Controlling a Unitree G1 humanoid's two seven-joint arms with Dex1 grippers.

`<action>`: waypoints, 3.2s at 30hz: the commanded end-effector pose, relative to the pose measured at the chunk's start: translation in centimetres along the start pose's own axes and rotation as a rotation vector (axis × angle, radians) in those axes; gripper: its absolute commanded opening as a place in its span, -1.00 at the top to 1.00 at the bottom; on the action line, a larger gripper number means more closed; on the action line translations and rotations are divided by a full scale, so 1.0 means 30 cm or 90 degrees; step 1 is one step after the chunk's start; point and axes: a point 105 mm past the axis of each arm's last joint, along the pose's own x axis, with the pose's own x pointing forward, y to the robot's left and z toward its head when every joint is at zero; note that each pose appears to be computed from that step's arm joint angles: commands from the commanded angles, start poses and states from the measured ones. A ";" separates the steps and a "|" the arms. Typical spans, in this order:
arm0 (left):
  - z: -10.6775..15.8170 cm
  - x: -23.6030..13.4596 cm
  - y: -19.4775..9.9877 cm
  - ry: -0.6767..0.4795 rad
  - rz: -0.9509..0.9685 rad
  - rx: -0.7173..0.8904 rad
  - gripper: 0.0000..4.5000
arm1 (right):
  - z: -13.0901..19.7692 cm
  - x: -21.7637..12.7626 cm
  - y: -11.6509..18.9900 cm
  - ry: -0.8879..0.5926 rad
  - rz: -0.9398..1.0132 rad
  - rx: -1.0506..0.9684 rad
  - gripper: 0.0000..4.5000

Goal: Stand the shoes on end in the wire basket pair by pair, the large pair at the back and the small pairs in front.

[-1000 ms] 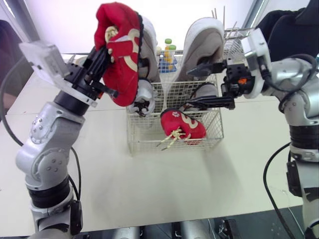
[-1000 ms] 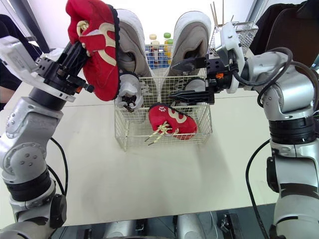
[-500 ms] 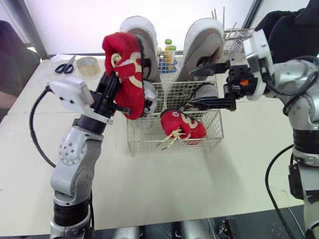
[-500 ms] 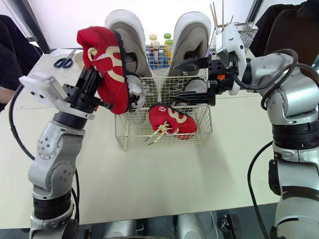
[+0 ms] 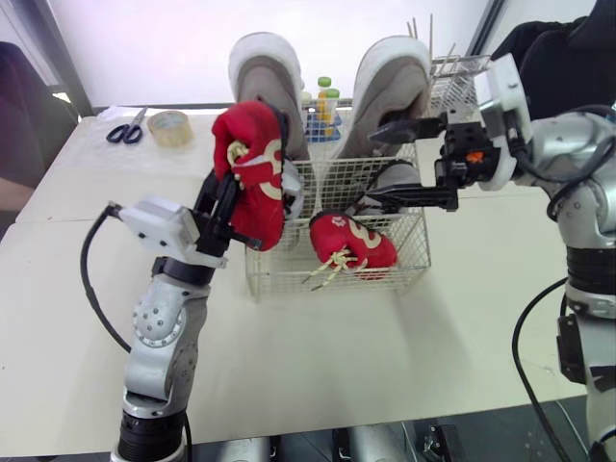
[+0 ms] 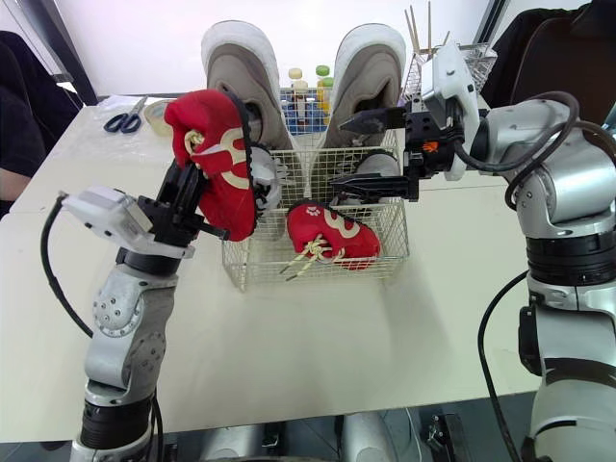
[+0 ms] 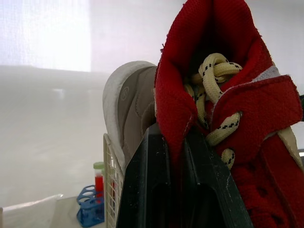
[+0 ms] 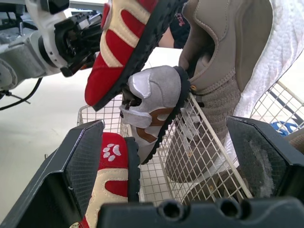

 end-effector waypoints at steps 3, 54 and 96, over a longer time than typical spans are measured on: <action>-0.087 -0.043 -0.052 0.024 -0.005 0.036 0.99 | 0.063 -0.025 -0.005 0.003 0.000 -0.049 -1.00; -0.117 -0.311 -0.021 0.146 0.089 0.162 -0.99 | 0.059 0.008 -0.039 0.007 0.035 -0.048 -1.00; 0.128 -0.226 0.320 0.525 -0.338 0.050 -0.99 | -0.104 -0.253 0.035 0.117 -0.107 0.049 -1.00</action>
